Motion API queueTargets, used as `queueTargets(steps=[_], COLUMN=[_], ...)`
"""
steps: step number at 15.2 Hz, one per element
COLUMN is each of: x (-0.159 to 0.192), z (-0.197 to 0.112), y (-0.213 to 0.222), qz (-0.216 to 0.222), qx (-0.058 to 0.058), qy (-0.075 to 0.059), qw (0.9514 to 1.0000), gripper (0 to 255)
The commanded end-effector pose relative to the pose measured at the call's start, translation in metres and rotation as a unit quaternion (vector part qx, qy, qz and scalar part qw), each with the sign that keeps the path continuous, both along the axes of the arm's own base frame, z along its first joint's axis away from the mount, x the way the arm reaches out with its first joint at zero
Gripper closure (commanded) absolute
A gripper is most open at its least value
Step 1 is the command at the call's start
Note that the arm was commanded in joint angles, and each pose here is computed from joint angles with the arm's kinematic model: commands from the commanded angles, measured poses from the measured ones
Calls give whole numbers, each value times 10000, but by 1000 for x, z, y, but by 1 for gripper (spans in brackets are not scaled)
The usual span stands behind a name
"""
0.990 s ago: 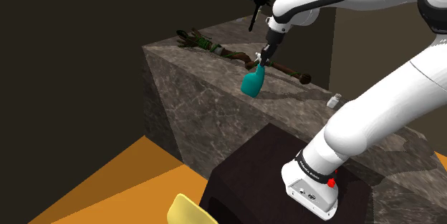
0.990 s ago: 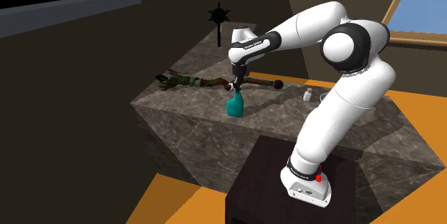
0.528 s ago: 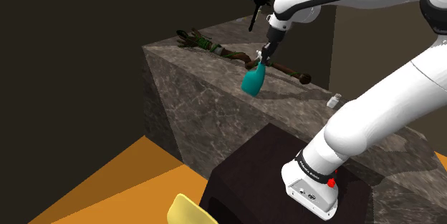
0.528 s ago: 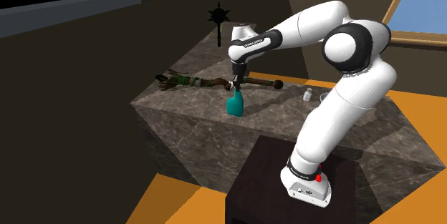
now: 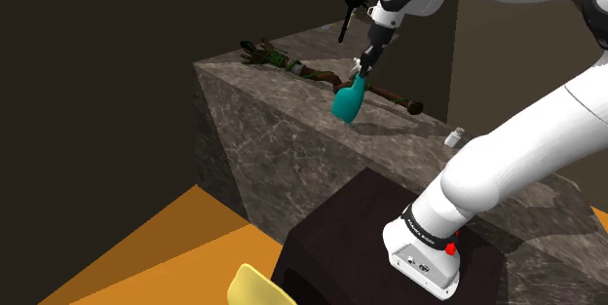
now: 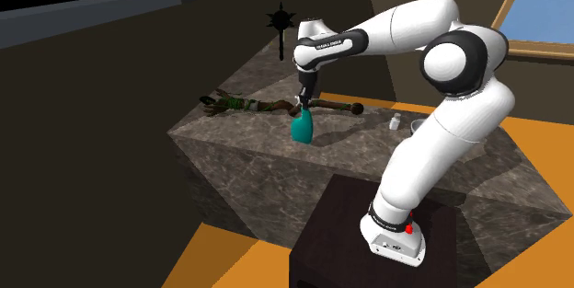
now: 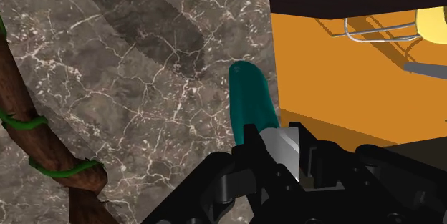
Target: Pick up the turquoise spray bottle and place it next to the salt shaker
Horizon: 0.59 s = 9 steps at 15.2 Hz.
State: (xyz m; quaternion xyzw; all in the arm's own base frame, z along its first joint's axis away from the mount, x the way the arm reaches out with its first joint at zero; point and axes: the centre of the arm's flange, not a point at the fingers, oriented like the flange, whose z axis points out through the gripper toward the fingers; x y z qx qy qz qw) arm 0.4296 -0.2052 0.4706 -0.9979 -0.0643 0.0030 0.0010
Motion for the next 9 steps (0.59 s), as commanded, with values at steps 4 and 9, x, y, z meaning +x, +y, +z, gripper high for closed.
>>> queueTargets(steps=[4, 9], x=[0, 0], z=[27, 54], y=[0, 0], qz=[0, 0], qx=[0, 0], qy=[1, 1], qw=[10000, 10000], gripper=[255, 255])
